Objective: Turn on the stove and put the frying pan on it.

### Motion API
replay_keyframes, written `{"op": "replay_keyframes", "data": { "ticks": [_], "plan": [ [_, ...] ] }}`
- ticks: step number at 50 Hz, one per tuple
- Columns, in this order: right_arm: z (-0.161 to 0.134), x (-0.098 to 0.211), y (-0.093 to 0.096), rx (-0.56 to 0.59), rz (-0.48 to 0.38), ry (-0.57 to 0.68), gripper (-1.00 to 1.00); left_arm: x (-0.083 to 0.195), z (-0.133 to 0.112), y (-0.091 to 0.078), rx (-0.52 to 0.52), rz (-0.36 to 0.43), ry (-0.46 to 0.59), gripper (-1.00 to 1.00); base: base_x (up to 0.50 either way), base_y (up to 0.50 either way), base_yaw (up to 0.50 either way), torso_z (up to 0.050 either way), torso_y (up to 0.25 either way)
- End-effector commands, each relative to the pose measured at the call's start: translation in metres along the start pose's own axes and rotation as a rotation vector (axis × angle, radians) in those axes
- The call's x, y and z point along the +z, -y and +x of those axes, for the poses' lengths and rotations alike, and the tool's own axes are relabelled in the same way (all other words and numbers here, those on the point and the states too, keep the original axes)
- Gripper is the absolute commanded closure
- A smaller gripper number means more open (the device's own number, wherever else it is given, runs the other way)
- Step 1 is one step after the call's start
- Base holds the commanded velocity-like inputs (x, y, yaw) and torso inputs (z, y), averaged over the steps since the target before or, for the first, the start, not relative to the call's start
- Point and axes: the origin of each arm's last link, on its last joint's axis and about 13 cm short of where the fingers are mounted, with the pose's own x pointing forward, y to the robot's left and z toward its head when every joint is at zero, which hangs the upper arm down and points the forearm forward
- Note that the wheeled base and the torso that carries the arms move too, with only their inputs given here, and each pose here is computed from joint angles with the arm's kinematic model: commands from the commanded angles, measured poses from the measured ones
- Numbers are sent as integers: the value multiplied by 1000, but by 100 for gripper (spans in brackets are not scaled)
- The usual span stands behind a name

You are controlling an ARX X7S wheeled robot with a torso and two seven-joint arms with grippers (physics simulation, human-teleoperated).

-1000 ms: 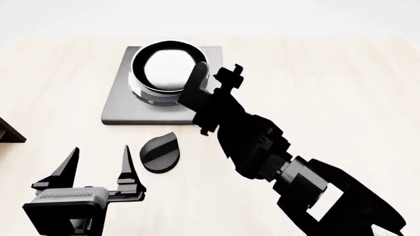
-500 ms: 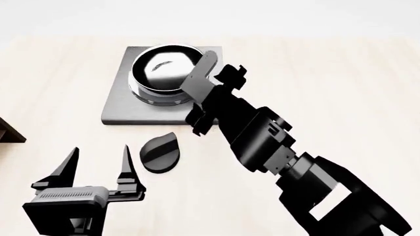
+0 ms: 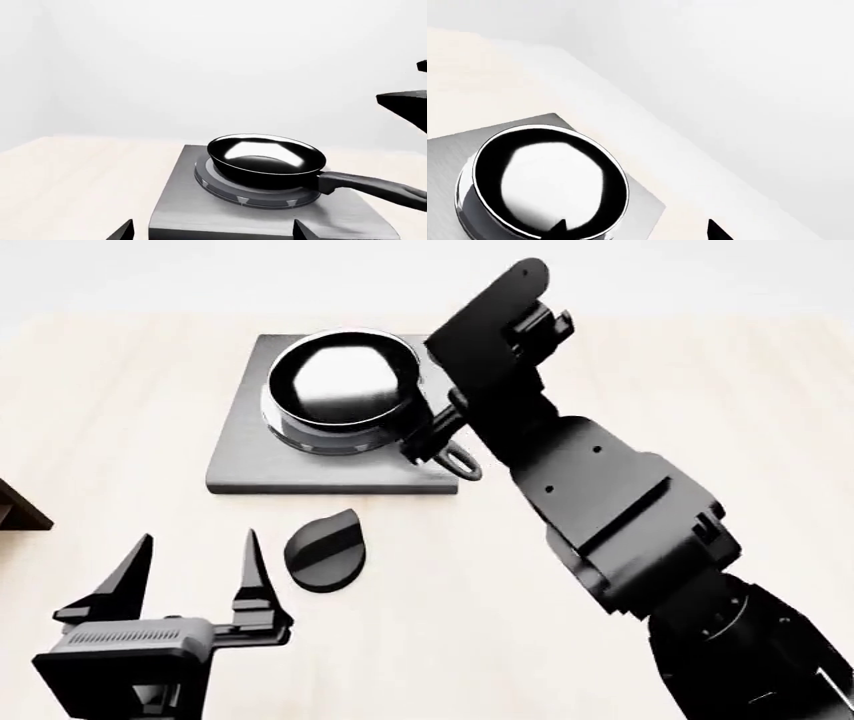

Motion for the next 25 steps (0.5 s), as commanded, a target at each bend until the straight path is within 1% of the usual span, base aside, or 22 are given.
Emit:
{"op": "replay_keyframes", "data": {
  "ticks": [1, 3, 4, 9, 10, 11, 12, 15, 16, 17, 18, 19, 21, 22, 25],
  "plan": [
    [-57, 10, 23, -173, 41, 189, -100, 12, 4, -4, 19, 1, 62, -100, 0, 0, 0, 0, 0],
    [-68, 10, 23, -184, 60, 205, -100, 16, 5, -5, 23, 0, 82, -100, 0, 0, 0, 0, 0],
    [-82, 8, 22, -212, 63, 232, -100, 21, 6, -6, 33, -4, 114, -100, 0, 0, 0, 0, 0],
    [-117, 0, 17, -289, 127, 285, -100, 36, 7, -7, 32, -10, 174, -100, 0, 0, 0, 0, 0],
    [-124, -2, 16, -332, 104, 320, -100, 39, 6, -7, 17, -18, 189, -100, 0, 0, 0, 0, 0],
    [-133, -5, 17, -382, 116, 355, -100, 46, 6, -7, 14, -12, 232, -100, 0, 0, 0, 0, 0],
    [-136, -6, 18, -410, 131, 360, -100, 48, 6, -7, 13, -12, 240, -100, 0, 0, 0, 0, 0],
    [-152, -10, 15, -442, 183, 378, -100, 60, 6, -10, 27, -10, 305, -100, 0, 0, 0, 0, 0],
    [-156, -13, 12, -448, 162, 385, -100, 64, 6, -11, 33, -14, 324, -100, 0, 0, 0, 0, 0],
    [-164, -15, 9, -471, 173, 408, -100, 70, 5, -12, 40, -17, 356, -100, 0, 0, 0, 0, 0],
    [-167, -15, 7, -463, 170, 406, -100, 73, 5, -13, 42, -17, 370, -100, 0, 0, 0, 0, 0],
    [-174, -15, 5, -503, 165, 469, -100, 78, 4, -14, 48, -16, 404, -100, 0, 0, 0, 0, 0],
    [-180, -17, 3, -499, 173, 472, -100, 82, 2, -14, 52, -14, 430, -100, 0, 0, 0, 0, 0],
    [-184, -20, 1, -523, 201, 482, -100, 84, 1, -15, 56, -25, 444, -100, 0, 0, 0, 0, 0],
    [-195, -23, -3, -554, 192, 518, -100, 92, -1, -17, 98, -7, 528, -100, 0, 0, 0, 0, 0]
  ]
}}
